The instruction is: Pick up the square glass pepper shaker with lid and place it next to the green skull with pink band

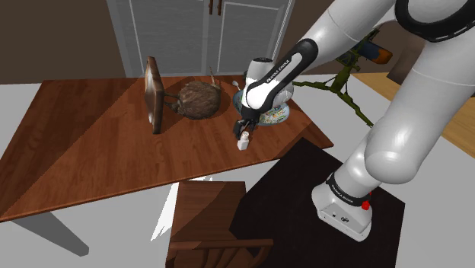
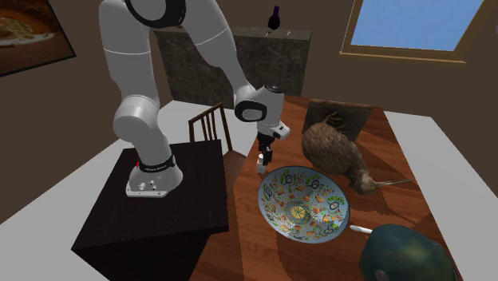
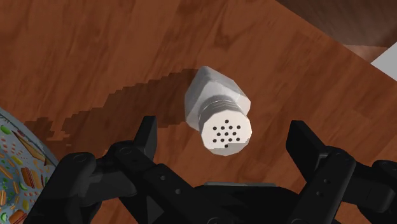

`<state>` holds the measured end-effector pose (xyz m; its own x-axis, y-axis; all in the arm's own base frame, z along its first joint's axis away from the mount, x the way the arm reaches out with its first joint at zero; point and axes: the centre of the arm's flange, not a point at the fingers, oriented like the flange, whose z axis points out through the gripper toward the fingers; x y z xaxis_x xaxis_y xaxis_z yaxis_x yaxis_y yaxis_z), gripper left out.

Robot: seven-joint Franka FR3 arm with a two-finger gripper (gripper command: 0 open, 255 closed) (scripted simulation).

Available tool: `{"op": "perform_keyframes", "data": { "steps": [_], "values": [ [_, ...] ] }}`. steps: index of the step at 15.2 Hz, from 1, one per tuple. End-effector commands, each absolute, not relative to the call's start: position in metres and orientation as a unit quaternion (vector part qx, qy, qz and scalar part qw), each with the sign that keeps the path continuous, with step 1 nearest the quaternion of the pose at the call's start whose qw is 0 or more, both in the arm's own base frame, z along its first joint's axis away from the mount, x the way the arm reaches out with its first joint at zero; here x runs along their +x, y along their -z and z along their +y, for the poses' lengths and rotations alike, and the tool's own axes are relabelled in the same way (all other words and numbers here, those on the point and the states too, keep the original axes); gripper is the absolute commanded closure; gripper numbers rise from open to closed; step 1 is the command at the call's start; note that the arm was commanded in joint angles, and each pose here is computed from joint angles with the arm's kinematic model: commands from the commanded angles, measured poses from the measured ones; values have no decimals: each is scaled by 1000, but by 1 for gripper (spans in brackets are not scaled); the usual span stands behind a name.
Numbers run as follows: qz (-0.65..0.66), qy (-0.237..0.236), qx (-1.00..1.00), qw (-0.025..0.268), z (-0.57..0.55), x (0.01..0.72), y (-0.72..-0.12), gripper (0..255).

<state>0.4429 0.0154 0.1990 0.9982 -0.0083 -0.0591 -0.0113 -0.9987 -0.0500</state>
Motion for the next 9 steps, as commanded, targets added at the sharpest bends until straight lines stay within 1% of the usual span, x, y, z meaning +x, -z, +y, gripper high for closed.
{"op": "perform_keyframes", "data": {
  "steps": [1, 7, 8, 9],
  "values": [
    [5, -29, -999, 25, 16, 443, -196, 0],
    [5, -29, -999, 25, 16, 443, -196, 0],
    [5, -29, -999, 25, 16, 443, -196, 255],
    [5, -29, -999, 25, 16, 443, -196, 255]
  ]
}}
